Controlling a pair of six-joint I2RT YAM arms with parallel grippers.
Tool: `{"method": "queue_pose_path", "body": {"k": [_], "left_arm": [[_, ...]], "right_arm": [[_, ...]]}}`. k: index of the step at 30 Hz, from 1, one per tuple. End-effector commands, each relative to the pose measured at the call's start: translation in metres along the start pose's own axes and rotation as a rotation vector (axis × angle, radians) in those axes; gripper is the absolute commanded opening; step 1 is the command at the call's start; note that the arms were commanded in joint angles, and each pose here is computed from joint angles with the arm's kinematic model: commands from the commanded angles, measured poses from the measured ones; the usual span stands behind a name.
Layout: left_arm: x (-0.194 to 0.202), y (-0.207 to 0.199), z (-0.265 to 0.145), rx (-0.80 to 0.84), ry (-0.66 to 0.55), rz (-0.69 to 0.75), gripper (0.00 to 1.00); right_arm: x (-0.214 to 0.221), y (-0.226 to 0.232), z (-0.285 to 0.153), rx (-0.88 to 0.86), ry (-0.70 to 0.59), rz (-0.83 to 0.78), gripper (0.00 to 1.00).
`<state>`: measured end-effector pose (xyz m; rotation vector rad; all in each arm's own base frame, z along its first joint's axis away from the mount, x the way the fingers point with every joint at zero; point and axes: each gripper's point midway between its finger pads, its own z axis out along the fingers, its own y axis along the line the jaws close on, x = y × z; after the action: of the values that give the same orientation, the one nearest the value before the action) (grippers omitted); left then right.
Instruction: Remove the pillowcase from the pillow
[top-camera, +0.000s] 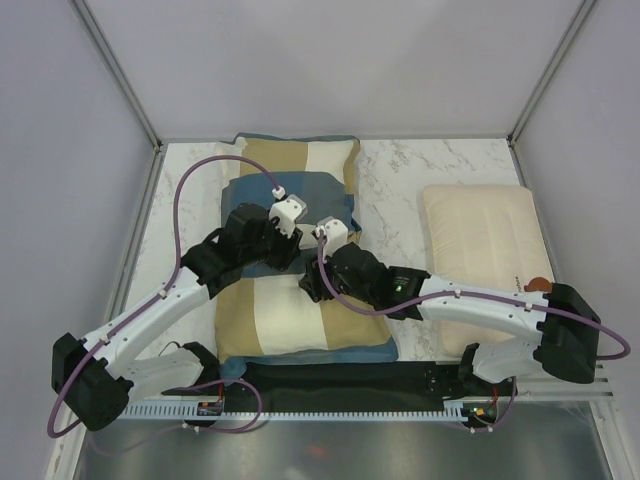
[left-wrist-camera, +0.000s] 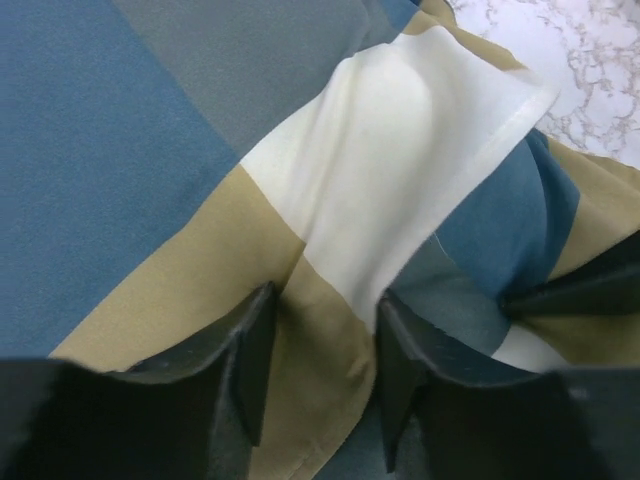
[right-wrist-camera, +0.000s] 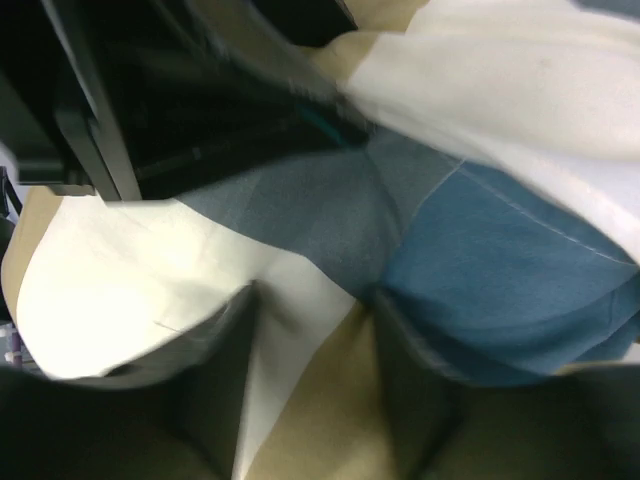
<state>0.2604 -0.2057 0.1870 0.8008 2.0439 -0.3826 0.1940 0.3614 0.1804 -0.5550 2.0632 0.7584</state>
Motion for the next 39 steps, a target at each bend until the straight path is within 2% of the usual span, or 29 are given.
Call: {"method": "queue_pose_path", "body": {"k": [1, 3, 4, 10, 12, 20, 28, 34, 39], "left_arm": [[-0.006, 0.014, -0.002, -0.079, -0.005, -0.009, 0.46], [-0.007, 0.016, -0.003, -0.092, -0.008, -0.011, 0.36], [-0.007, 0.018, -0.003, -0.100, -0.009, -0.012, 0.26], [-0.006, 0.037, -0.005, -0.213, 0.002, -0.030, 0.04], [-0.006, 0.045, -0.006, -0.253, 0.003, -0.045, 0.02], [-0.036, 0.066, 0.008, -0.321, 0.014, -0.082, 0.02], [-0.085, 0.097, 0.016, -0.445, -0.021, -0.100, 0.02], [-0.090, 0.132, 0.037, -0.505, -0.002, -0.207, 0.02], [-0.074, 0.169, 0.052, -0.535, 0.034, -0.317, 0.02]], "right_arm": [[0.005, 0.000, 0.010, 0.037, 0.011, 0.031, 0.50], [0.018, -0.005, 0.015, 0.059, 0.051, 0.024, 0.23], [0.022, -0.007, 0.016, 0.073, 0.062, 0.022, 0.00], [0.026, -0.030, 0.004, 0.173, 0.060, 0.018, 0.00], [0.019, -0.034, -0.009, 0.187, 0.039, 0.022, 0.00], [-0.002, -0.035, -0.057, 0.161, 0.000, 0.031, 0.00], [0.030, -0.048, -0.076, 0.195, 0.101, 0.026, 0.00], [0.044, -0.047, -0.103, 0.184, 0.148, 0.058, 0.00], [0.050, -0.033, -0.127, 0.128, 0.203, 0.084, 0.00]]}}
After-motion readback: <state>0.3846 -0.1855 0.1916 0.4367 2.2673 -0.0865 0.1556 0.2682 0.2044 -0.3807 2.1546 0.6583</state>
